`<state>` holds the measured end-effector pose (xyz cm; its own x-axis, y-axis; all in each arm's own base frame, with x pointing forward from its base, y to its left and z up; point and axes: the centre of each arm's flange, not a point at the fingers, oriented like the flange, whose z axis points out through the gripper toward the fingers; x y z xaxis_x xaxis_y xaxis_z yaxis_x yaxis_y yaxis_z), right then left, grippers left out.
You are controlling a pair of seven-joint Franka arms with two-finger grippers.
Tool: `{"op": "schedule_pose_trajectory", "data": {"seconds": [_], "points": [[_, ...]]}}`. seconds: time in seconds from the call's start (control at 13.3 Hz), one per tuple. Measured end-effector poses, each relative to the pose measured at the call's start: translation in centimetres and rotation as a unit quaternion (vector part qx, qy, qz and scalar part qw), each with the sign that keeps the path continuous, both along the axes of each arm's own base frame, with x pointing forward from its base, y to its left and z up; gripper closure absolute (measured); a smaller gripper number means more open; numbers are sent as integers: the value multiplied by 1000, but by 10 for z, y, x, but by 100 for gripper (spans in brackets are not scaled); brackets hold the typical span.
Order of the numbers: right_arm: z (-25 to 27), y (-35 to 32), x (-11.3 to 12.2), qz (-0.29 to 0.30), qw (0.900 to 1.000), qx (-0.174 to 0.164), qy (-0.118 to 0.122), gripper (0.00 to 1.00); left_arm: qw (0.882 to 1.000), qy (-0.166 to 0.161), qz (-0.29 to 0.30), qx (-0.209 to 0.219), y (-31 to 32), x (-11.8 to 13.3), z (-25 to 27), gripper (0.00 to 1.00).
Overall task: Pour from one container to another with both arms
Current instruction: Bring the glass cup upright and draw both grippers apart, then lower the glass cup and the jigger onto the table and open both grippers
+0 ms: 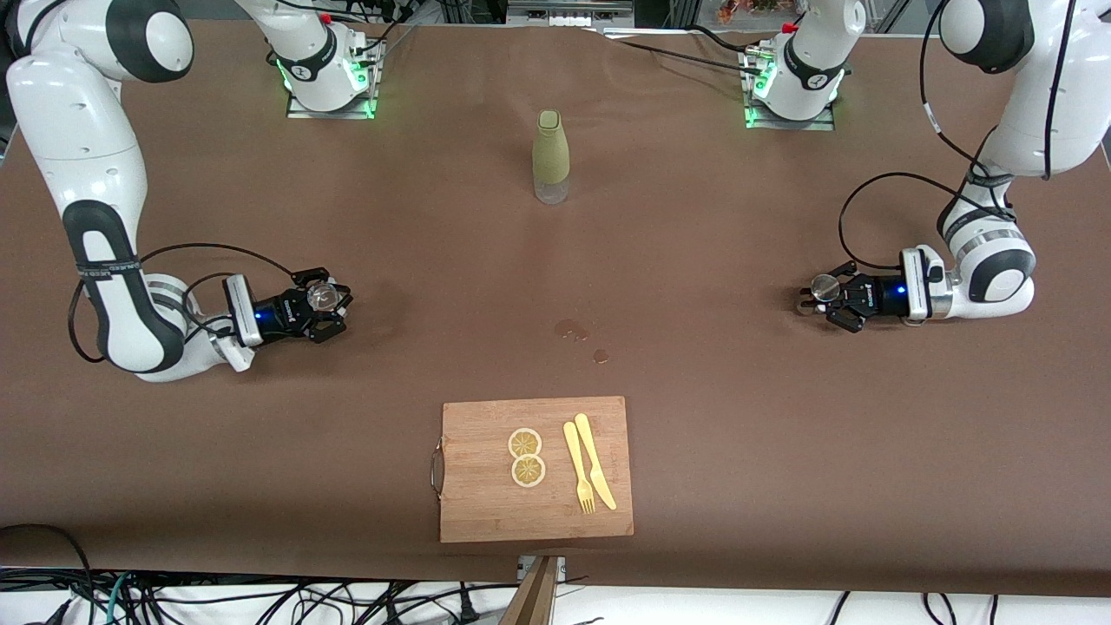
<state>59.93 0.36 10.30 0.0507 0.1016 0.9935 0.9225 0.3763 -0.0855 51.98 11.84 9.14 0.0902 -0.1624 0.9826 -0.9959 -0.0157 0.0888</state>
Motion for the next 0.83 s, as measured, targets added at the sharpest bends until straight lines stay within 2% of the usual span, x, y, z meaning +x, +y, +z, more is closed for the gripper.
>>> {"op": "schedule_pose_trajectory", "data": {"seconds": [0.38,0.83], "points": [[-35,-4,-2,-27,999,-34,0,84,1000,13,9,15,22,-6,-17,78],[-45,-5,1,-33,999,-40,-16,84,1000,12,4,26,37,-6,-15,79]]}}
